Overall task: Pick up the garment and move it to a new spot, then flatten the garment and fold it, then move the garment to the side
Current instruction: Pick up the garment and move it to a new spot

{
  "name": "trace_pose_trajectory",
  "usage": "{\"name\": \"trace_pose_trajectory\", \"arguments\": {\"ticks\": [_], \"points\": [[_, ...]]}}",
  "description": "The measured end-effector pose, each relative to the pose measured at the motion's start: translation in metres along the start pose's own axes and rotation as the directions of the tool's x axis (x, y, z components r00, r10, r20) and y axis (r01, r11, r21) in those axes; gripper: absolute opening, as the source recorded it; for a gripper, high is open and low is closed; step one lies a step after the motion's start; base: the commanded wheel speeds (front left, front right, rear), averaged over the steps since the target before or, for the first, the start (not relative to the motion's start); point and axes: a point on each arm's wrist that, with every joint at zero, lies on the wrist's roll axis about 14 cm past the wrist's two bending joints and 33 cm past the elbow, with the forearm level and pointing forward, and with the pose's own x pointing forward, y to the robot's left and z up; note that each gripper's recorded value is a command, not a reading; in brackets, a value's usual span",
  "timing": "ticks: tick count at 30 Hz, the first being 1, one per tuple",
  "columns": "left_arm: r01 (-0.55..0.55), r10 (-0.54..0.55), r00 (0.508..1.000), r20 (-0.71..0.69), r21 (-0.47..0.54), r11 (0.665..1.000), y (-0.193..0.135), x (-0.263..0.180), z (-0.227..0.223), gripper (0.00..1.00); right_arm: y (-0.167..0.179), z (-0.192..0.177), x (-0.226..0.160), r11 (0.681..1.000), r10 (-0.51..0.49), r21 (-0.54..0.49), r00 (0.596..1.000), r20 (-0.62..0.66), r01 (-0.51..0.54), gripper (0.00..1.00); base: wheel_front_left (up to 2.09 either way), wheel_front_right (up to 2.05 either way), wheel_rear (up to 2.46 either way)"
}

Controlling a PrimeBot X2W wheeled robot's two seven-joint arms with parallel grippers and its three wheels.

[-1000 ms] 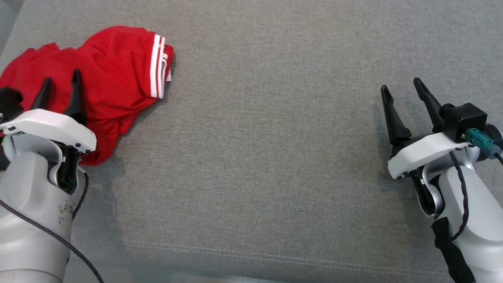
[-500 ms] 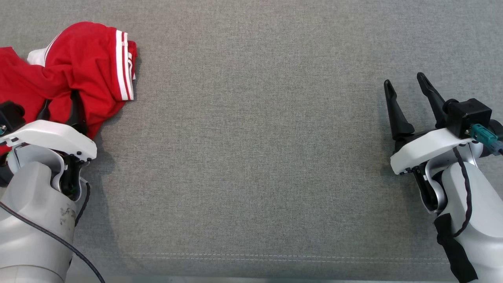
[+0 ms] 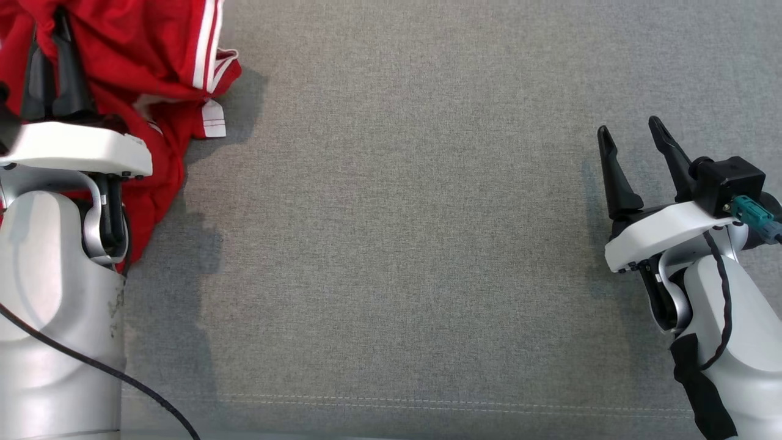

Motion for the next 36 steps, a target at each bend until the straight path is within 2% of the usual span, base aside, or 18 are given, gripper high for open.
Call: {"name": "trace_pose_trajectory", "arguments": {"ticks": [4, 10, 13, 17, 22, 25, 27, 32, 33, 34, 35, 36], "points": [[0.048, -0.049, 0.990, 0.129, 0.015, 0.999, -0.020, 0.000, 0.043, 0.00, 0.002, 0.007, -0.002, 1.000, 0.002, -0.002, 1.000, 0.014, -0.002, 1.00, 0.00, 0.00, 0.00], [0.187, -0.178, 0.942, 0.286, -0.007, 0.982, -0.068, -0.008, 0.099, 0.00, -0.003, 0.015, -0.016, 1.000, -0.022, 0.008, 0.999, 0.024, 0.022, 1.00, 0.00, 0.00, 0.00], [0.291, -0.271, 0.903, 0.332, -0.011, 0.957, -0.102, -0.017, 0.117, 0.00, -0.008, 0.019, -0.025, 0.999, -0.044, 0.009, 0.999, 0.028, 0.044, 1.00, 0.00, 0.00, 0.00], [0.437, -0.398, 0.846, 0.353, -0.033, 0.899, -0.153, -0.032, 0.125, 0.00, -0.019, 0.023, -0.038, 0.997, -0.082, 0.014, 0.996, 0.032, 0.082, 1.00, 0.00, 0.00, 0.00], [0.599, -0.553, 0.773, 0.313, -0.072, 0.797, -0.215, -0.052, 0.110, 0.00, -0.030, 0.029, -0.051, 0.992, -0.123, 0.021, 0.991, 0.044, 0.122, 1.00, 0.00, 0.00, 0.00], [0.657, -0.614, 0.742, 0.270, -0.105, 0.747, -0.243, -0.060, 0.093, 0.00, -0.039, 0.031, -0.060, 0.988, -0.152, 0.026, 0.987, 0.047, 0.151, 1.00, 0.00, 0.00, 0.00], [0.671, -0.638, 0.735, 0.229, -0.117, 0.732, -0.255, -0.060, 0.079, 0.00, -0.044, 0.031, -0.066, 0.985, -0.173, 0.033, 0.984, 0.048, 0.171, 1.00, 0.00, 0.00, 0.00], [0.675, -0.676, 0.735, 0.051, -0.151, 0.723, -0.275, -0.064, 0.013, 0.00, -0.063, 0.031, -0.083, 0.973, -0.229, 0.030, 0.972, 0.047, 0.228, 1.00, 0.00, 0.00, 0.00], [0.677, -0.684, 0.730, 0.011, -0.154, 0.720, -0.278, -0.066, -0.001, 0.34, -0.067, 0.032, -0.086, 0.970, -0.241, 0.029, 0.969, 0.048, 0.239, 1.00, 0.00, 0.00, 0.00], [0.676, -0.688, 0.725, -0.027, -0.164, 0.719, -0.280, -0.069, -0.014, 0.89, -0.070, 0.032, -0.089, 0.968, -0.251, 0.028, 0.967, 0.050, 0.250, 1.00, 0.00, 0.00, 0.00], [0.673, -0.691, 0.720, -0.065, -0.174, 0.719, -0.280, -0.072, -0.027, 1.00, -0.073, 0.033, -0.092, 0.965, -0.261, 0.027, 0.964, 0.051, 0.259, 1.00, 0.00, 0.00, 0.00], [0.671, -0.692, 0.715, -0.101, -0.179, 0.720, -0.280, -0.077, -0.038, 1.00, -0.076, 0.032, -0.095, 0.963, -0.269, 0.027, 0.962, 0.051, 0.268, 1.00, 0.00, 0.00, 0.00]]}}
